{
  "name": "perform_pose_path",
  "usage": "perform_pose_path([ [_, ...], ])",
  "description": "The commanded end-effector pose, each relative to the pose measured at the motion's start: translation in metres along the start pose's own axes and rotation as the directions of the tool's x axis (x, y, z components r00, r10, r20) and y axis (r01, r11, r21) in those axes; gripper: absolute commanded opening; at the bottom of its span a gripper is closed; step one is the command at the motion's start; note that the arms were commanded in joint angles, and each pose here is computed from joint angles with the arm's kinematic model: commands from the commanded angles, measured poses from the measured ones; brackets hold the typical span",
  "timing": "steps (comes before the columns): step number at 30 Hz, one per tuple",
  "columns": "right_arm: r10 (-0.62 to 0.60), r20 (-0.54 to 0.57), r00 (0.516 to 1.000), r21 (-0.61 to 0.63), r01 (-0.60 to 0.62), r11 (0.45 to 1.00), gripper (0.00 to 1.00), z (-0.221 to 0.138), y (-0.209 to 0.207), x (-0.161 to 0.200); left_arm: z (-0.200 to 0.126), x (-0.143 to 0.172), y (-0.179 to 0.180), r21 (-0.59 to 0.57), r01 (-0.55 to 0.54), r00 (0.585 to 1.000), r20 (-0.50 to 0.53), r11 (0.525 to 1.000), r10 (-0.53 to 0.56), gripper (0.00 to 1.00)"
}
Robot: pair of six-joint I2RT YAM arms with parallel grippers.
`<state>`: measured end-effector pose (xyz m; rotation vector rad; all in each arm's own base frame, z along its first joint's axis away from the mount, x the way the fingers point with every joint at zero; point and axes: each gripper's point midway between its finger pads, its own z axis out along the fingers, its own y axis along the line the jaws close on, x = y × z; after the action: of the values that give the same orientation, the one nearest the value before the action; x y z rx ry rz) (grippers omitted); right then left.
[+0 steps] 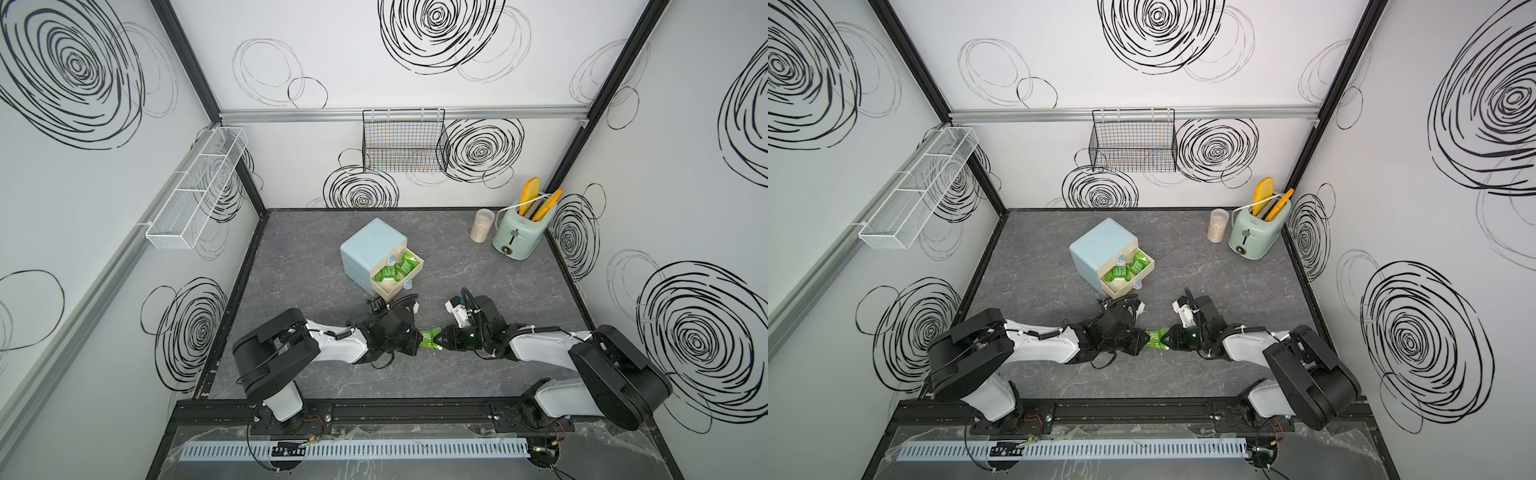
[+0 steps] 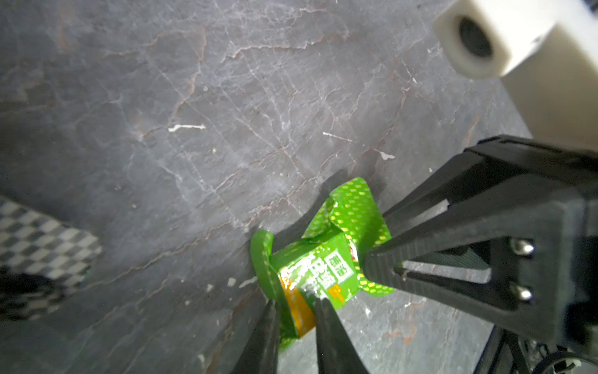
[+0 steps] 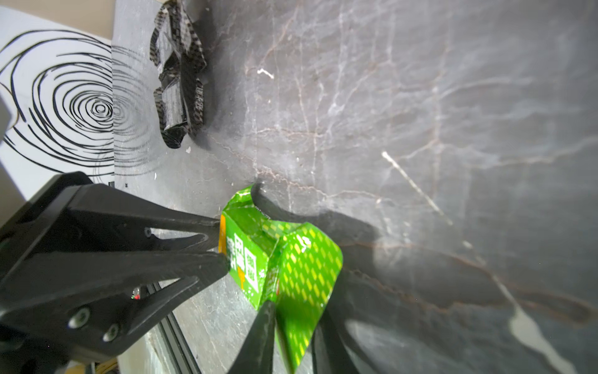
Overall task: Place the cookies into the drawer by color
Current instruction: Pick up the cookie at the center of the board.
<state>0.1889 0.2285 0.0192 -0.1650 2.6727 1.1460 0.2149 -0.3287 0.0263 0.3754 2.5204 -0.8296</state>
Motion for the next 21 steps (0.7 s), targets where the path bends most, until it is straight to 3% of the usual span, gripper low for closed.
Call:
perform_pose_path([
  [1,0.025,-0.022,0.999,0.011,-0.025,1.0,0.18,0.002,-0.005,0.01,0.004,0.001,-0.003,0.009,0.005,1.0,-0.004,1.0,-0.005,0.26],
  [5,0.009,-0.007,1.0,0.0,-0.009,1.0,0.07,-0.001,-0.001,0.007,-0.001,-0.004,-0.008,0.024,-0.008,1.0,0.016,1.0,0.007,0.27],
  [8,-0.002,0.009,1.0,0.001,0.002,1.0,0.02,-0.004,0.0,0.005,-0.013,-0.015,-0.013,0.025,-0.03,0.998,0.055,0.999,0.028,0.36],
  [15,-0.057,0.041,0.997,0.023,0.057,0.998,0.0,-0.013,0.006,-0.005,-0.057,-0.051,-0.021,0.004,-0.092,0.985,0.146,0.996,0.09,0.45],
  [21,-0.138,0.083,0.987,0.079,0.132,0.988,0.0,-0.025,0.012,-0.023,-0.126,-0.095,-0.016,-0.048,-0.134,0.946,0.29,0.99,0.142,0.5],
])
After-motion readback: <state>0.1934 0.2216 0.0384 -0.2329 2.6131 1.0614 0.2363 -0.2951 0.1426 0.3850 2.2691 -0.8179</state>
